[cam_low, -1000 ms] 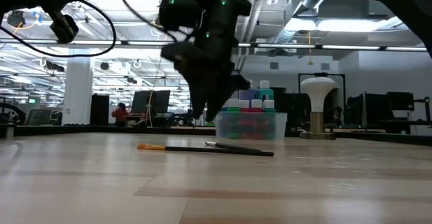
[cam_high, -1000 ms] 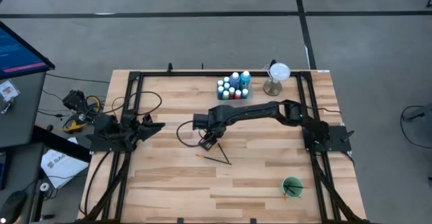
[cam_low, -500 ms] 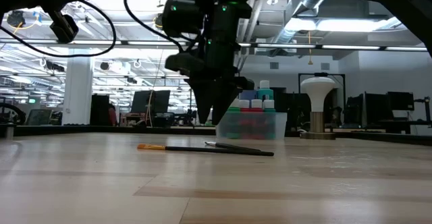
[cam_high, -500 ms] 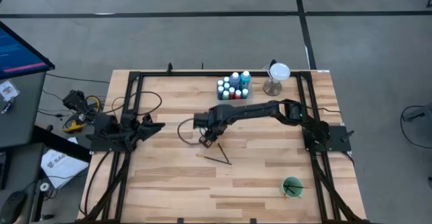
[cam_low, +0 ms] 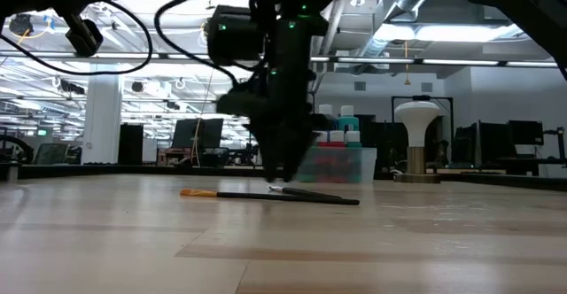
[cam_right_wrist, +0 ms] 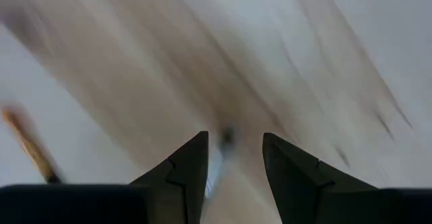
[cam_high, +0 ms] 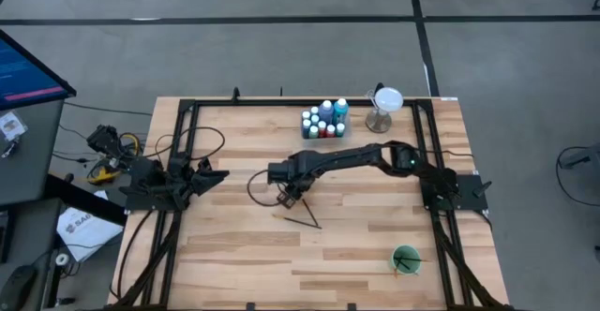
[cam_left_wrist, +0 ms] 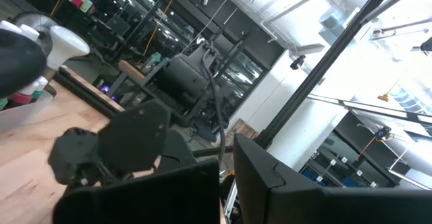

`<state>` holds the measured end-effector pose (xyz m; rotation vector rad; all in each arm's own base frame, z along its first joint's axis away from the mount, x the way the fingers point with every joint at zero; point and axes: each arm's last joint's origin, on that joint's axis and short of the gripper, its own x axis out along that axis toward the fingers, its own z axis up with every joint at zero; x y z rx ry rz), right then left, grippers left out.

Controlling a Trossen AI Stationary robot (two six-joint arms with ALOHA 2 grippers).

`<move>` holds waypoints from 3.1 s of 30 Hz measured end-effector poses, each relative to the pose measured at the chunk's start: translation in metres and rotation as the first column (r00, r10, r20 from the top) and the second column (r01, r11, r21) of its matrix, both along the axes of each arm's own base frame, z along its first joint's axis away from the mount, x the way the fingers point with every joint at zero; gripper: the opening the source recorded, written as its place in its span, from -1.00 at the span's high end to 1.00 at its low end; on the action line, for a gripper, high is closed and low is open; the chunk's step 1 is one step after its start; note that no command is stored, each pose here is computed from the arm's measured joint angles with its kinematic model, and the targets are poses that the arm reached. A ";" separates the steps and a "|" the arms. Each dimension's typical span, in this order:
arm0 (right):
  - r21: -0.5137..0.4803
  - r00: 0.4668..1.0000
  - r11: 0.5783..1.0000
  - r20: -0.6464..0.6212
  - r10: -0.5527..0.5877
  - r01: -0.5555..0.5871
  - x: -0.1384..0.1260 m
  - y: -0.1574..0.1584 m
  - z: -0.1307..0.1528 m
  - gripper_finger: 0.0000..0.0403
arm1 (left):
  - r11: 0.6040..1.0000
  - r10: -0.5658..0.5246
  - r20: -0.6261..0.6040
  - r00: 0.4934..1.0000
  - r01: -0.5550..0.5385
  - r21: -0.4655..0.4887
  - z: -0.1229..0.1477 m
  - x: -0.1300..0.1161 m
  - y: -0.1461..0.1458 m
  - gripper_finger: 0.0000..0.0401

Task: Pick & Place Paint Supplies
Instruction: Put the silver paintbrush into the green cup

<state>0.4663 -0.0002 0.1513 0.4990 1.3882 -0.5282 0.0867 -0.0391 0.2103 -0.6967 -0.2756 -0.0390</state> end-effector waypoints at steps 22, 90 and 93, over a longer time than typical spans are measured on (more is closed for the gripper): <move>0.072 0.986 0.991 -0.117 0.119 -0.111 -0.004 -0.001 -0.019 0.98 | 1.000 0.000 0.002 1.000 0.000 -0.001 0.000 0.000 0.000 0.99; -0.366 0.614 0.931 0.734 0.289 0.000 -0.404 0.195 0.114 1.00 | 1.000 0.003 0.008 1.000 -0.003 -0.006 0.001 0.000 0.000 0.99; -0.382 0.609 0.923 0.723 0.326 -0.041 -0.404 0.199 0.114 1.00 | 1.000 0.003 0.008 1.000 -0.003 -0.006 0.001 0.000 0.000 0.99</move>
